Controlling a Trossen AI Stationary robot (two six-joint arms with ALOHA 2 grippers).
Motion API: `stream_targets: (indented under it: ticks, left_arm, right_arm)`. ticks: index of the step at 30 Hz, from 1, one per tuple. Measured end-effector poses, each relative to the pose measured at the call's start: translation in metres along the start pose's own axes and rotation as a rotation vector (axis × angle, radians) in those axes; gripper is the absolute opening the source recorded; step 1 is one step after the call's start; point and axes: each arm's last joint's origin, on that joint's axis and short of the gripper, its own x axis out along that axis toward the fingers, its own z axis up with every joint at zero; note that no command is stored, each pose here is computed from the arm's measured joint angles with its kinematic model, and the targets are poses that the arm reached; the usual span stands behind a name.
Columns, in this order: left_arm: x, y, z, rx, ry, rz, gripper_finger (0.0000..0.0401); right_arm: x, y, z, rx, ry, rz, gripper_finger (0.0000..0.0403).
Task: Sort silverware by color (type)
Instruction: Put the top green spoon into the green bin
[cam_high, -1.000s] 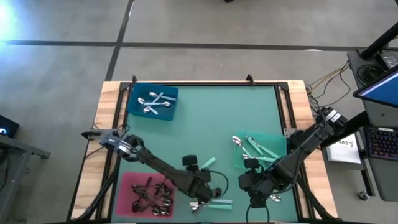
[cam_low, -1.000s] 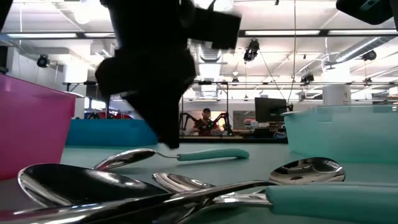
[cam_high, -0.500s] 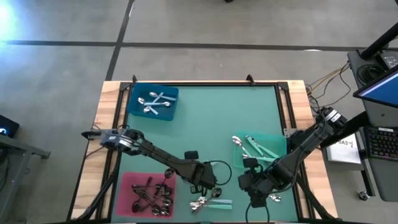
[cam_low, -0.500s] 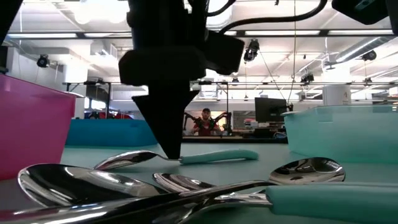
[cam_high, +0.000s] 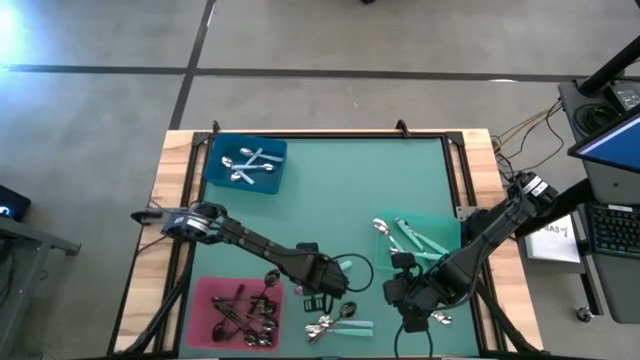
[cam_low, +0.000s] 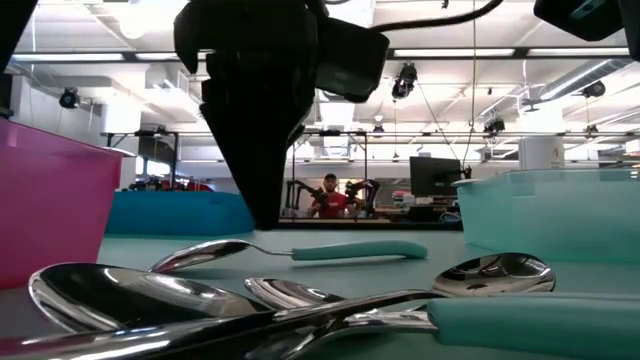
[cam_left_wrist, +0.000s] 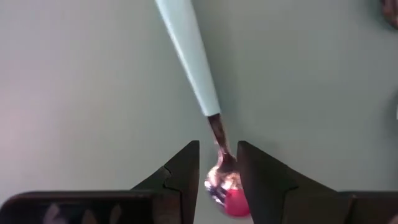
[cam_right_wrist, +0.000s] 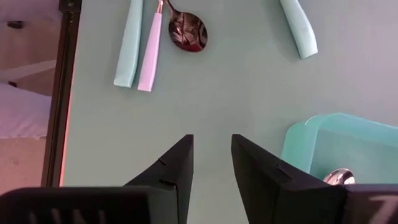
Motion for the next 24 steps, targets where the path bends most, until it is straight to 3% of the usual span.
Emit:
stream_targets:
  ticks: [11,18,24]
  left_arm:
    - [0.016,0.001,0.000,-0.028,-0.021,-0.068,0.0094]
    - [0.034,0.019,-0.002,-0.091,-0.011,-0.083,0.0093]
    - [0.037,0.024,-0.001,-0.056,0.008,-0.114,0.0055]
  right_arm:
    - [0.000,0.000,0.000,-0.004,0.004,-0.003,0.0099]
    - [0.000,0.000,0.000,-0.001,0.003,-0.001,0.0093]
    - [0.000,0.000,0.000,0.013,0.002,0.000,0.0089]
